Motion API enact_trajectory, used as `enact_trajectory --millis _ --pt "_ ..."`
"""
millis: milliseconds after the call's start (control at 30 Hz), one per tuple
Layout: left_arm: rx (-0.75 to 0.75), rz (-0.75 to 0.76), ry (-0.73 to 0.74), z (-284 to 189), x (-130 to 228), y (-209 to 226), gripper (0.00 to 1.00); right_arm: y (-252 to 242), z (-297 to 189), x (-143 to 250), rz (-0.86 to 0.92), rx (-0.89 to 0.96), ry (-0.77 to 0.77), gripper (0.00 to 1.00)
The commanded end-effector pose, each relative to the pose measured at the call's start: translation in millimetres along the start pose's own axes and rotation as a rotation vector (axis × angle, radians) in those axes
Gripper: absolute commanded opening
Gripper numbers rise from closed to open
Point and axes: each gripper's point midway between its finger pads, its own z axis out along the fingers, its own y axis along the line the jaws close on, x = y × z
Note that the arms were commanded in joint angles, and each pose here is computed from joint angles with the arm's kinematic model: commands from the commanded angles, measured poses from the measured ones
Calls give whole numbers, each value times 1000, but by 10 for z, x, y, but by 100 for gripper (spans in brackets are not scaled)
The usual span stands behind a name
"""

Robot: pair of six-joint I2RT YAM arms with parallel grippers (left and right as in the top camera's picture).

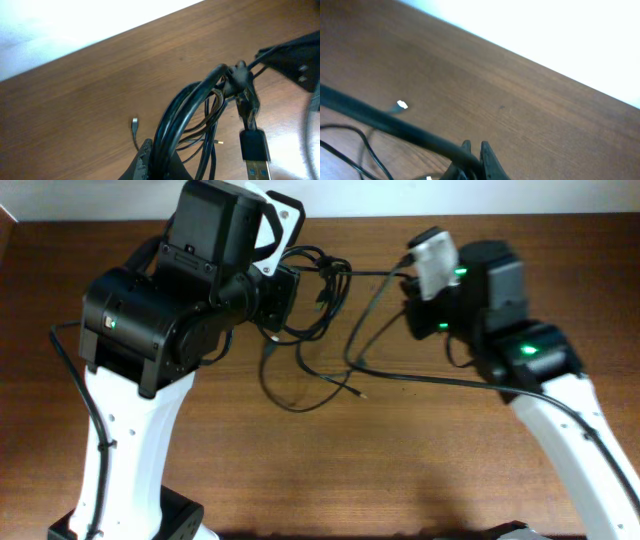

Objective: Untangle cables
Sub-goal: 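Pull the second cable rightward with the right gripper and release it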

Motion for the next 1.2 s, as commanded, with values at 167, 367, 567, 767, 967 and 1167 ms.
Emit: enact_trajectory --millis 167,367,567,767,967,1167 --pt "-254 -146 -51 -398 90 830 0 -1424 -588 388 343 251 -8 4" --pt "-308 -199 -14 -439 224 1071 0 -1756 -750 565 364 371 23 4" --pt "-361 -218 12 -502 323 1205 0 -2267 -1123 679 514 419 -80 4" --pt "-365 -221 -1 -506 296 1222 0 -2666 -1560 930 636 490 -140 4" --pt "-364 -220 -5 -506 286 1222 0 -2862 -1758 979 651 556 -180 4" --pt "-335 -220 -4 -488 284 1173 0 -2942 -1796 868 610 575 -225 4"
